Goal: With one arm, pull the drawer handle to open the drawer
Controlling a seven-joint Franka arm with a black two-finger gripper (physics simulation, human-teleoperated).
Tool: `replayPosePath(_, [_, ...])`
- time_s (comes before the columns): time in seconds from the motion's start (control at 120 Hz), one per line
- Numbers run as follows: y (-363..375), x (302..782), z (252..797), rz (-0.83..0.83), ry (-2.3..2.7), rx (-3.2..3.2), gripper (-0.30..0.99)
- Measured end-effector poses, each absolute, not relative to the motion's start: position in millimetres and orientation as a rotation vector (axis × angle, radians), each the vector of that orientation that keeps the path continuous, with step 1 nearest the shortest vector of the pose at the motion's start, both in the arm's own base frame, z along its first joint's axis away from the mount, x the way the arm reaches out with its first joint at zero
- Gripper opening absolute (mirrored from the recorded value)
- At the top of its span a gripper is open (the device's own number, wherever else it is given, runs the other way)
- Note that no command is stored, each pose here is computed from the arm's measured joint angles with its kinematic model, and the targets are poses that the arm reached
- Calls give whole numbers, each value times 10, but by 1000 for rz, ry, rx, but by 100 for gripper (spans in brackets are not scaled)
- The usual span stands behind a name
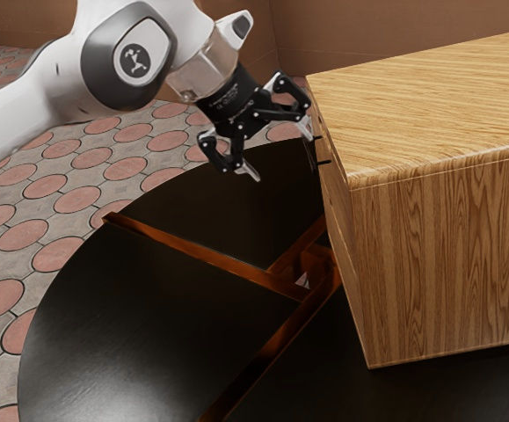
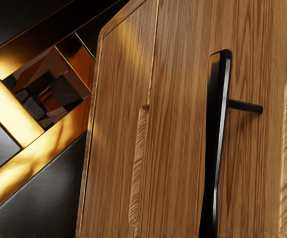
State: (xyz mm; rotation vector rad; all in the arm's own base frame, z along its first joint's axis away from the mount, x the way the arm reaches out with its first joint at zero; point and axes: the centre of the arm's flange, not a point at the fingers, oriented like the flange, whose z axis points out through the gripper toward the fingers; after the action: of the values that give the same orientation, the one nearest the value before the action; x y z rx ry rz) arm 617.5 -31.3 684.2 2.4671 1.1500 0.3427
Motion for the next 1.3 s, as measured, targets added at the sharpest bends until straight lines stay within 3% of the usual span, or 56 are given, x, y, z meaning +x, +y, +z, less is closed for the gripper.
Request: replayPosePath(1.3, [-228, 6207, 6476, 276, 1217, 2455, 69])
